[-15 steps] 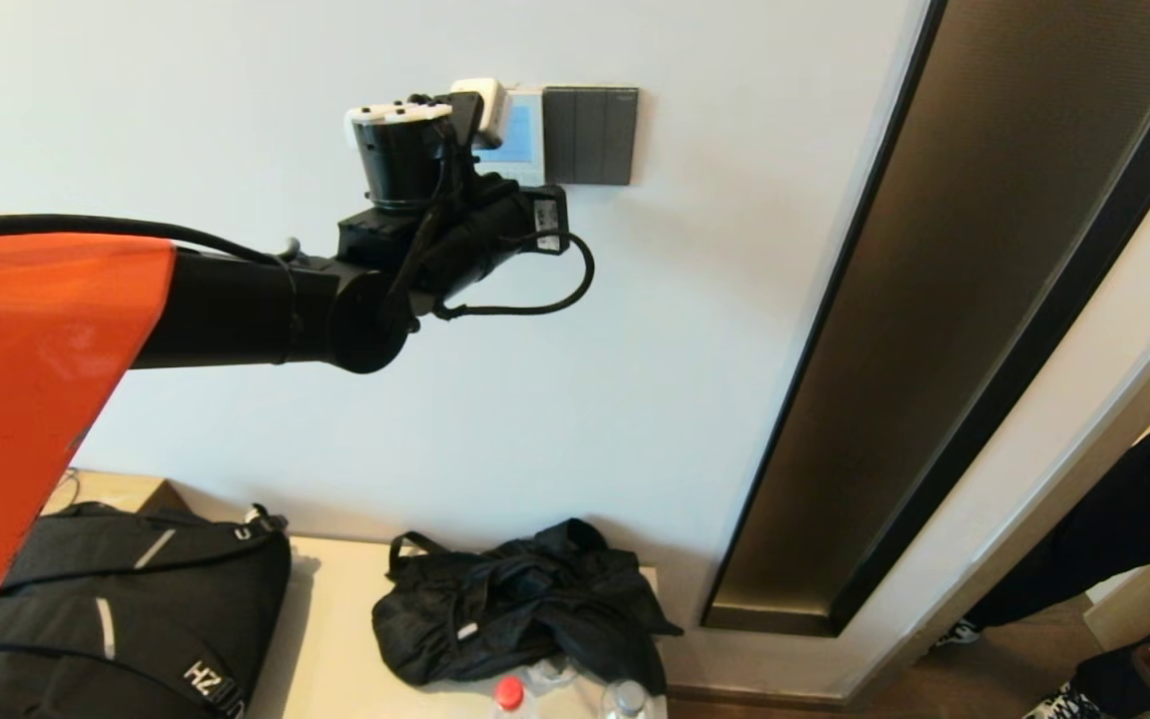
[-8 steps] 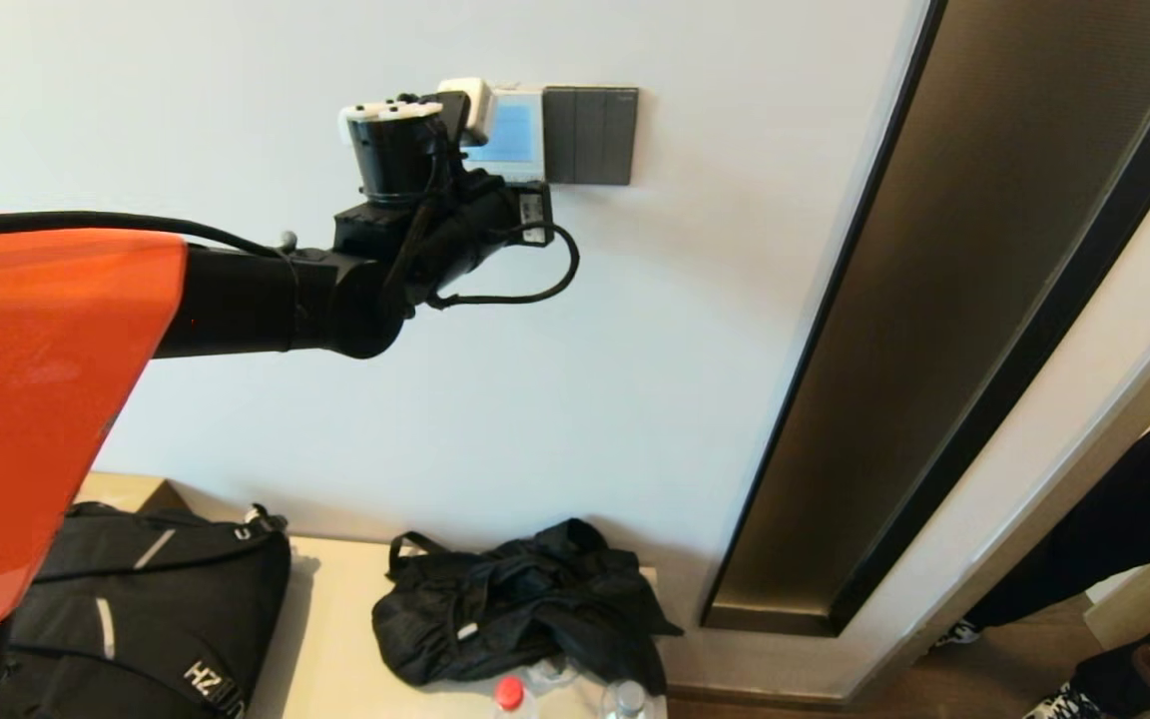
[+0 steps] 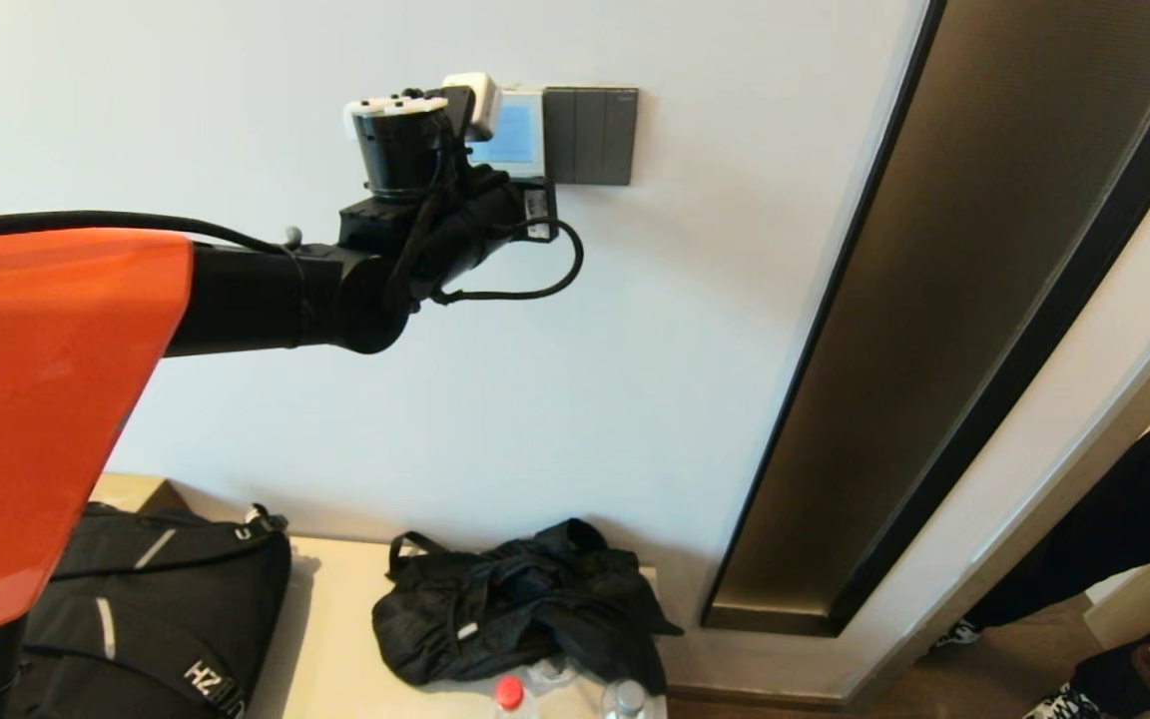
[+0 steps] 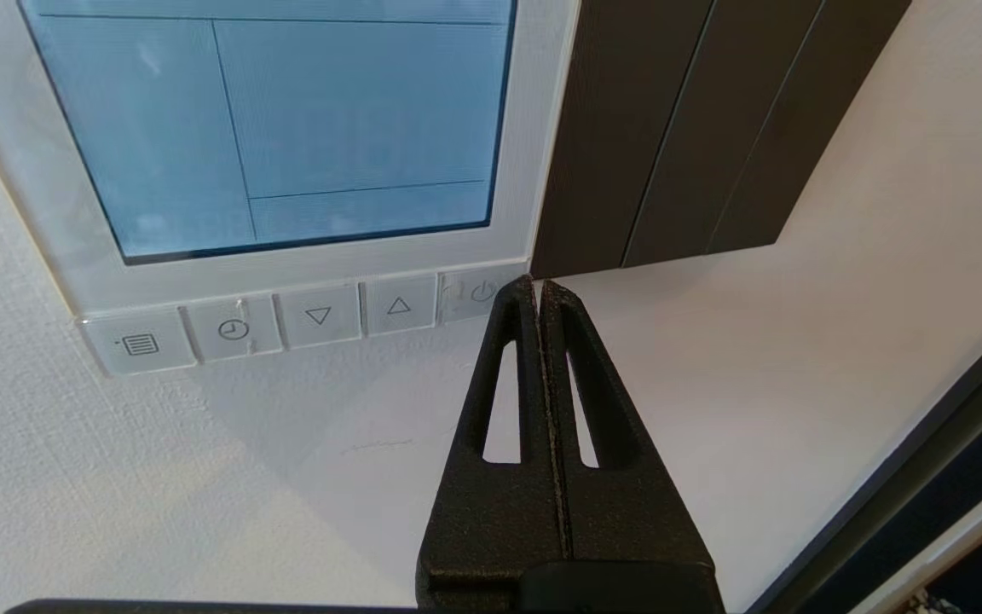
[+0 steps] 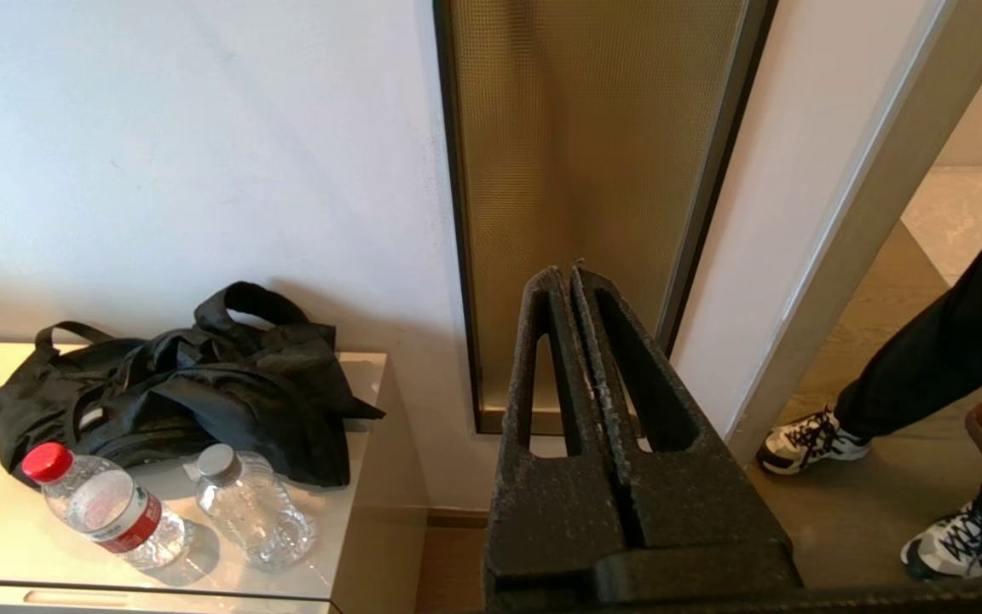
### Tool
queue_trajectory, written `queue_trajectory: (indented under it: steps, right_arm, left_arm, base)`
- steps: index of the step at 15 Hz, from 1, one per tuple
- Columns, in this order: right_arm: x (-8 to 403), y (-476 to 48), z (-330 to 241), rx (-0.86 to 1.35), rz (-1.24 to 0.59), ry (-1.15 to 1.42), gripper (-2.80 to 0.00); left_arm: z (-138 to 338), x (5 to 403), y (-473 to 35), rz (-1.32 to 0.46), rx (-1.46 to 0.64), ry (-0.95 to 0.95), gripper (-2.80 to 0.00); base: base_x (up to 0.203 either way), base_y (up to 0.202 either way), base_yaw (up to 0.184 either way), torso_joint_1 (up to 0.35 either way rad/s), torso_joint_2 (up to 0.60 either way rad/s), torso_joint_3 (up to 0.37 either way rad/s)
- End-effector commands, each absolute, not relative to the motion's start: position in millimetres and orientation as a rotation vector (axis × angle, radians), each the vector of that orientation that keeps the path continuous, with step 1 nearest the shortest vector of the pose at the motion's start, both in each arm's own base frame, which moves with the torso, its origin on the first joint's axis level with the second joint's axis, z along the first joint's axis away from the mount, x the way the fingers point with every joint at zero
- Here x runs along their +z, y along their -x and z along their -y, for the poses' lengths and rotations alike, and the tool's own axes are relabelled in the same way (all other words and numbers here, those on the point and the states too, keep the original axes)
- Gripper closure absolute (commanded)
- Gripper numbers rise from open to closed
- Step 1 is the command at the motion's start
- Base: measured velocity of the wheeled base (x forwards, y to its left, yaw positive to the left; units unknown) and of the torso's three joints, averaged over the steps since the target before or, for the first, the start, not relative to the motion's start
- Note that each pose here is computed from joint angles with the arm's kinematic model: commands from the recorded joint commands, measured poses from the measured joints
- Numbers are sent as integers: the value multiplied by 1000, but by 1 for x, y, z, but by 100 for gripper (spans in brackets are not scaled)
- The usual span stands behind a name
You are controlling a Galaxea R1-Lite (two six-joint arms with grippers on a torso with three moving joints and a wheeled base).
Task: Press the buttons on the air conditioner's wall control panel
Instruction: Turn on the central air conditioner
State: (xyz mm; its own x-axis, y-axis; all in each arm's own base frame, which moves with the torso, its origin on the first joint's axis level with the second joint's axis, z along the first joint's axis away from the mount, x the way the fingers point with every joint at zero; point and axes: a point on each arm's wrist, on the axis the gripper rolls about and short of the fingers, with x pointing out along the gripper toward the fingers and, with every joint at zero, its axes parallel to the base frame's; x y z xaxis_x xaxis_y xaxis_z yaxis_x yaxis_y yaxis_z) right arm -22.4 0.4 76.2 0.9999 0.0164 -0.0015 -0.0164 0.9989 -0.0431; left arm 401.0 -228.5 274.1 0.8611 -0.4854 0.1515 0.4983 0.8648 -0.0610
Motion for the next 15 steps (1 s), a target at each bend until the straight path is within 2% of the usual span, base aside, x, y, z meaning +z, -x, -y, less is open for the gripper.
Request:
queue_trajectory:
  steps: [1,5,15]
  right_arm:
    - [77,22,0,17,0,44,0]
    - [77,22,0,17,0,44,0]
    - [77,22,0,17,-1,44,0]
  left_arm:
    - [226,278,-396,142,-517,102,0]
    - [216,289,-378,139,-522,102,0]
    - [225,279,-390,127,-527,101,0]
  base:
    - [0,0,0,0,0,0]
    - [0,0,0,0,0,0]
    - [0,0,0,0,0,0]
